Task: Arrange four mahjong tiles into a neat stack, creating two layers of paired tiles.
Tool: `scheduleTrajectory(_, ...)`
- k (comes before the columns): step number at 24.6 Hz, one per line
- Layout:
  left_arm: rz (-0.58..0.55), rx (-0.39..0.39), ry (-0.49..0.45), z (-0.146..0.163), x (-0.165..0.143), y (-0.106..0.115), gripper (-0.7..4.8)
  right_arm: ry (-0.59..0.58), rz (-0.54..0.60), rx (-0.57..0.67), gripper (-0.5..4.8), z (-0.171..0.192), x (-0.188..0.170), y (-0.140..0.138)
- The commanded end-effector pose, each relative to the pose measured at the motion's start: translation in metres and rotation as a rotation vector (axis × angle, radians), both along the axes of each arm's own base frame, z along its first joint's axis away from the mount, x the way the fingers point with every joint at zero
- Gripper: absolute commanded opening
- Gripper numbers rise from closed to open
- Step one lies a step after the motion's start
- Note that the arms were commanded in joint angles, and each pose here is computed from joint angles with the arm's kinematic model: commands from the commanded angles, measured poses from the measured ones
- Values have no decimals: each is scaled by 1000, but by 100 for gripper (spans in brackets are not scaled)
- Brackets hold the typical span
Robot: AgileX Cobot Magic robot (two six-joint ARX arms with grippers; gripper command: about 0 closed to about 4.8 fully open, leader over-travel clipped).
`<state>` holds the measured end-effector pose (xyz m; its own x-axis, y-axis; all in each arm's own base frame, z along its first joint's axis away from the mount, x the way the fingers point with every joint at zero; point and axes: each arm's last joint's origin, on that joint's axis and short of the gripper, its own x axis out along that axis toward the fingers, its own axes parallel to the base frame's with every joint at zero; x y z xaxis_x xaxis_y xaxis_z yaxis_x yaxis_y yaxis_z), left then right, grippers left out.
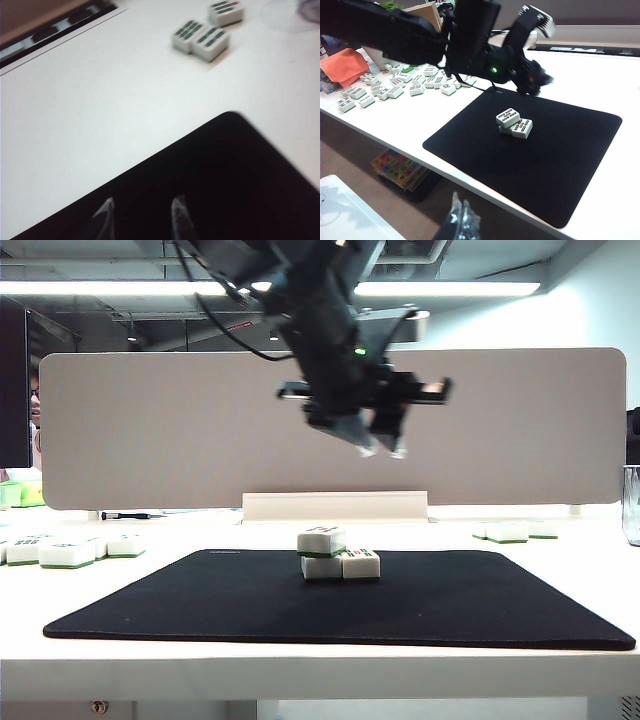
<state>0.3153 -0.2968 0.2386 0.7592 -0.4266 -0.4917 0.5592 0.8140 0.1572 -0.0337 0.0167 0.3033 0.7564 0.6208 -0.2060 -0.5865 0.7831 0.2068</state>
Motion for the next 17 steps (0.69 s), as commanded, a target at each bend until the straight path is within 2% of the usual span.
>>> scheduleTrajectory(1,54,59,60,14,4,29,152,-27,0,-3,-1,1,-3,0)
scheduleTrajectory(3,85,94,102,19,5,45,163,-27,0,-3,-1,1,-3,0)
scheduleTrajectory(5,100,121,155,25,5,61,203,-27,0,-3,-1,1,-3,0)
scheduleTrajectory(7,91,124,212,29,3,73,244,-27,0,-3,-1,1,-3,0)
scheduleTrajectory(8,67,116,272,33,0,84,251,-27,0,-3,-1,1,-3,0)
scheduleTrajectory(9,60,113,295,35,-1,89,251,-27,0,-3,-1,1,-3,0)
scheduleTrajectory(12,49,97,341,36,-3,94,251,-27,0,-3,-1,1,-3,0)
scheduleTrajectory(15,83,48,372,32,-2,91,252,-27,0,-3,-1,1,-3,0)
scheduleTrajectory(17,74,34,403,25,-2,83,317,-27,0,-2,-1,1,-3,0)
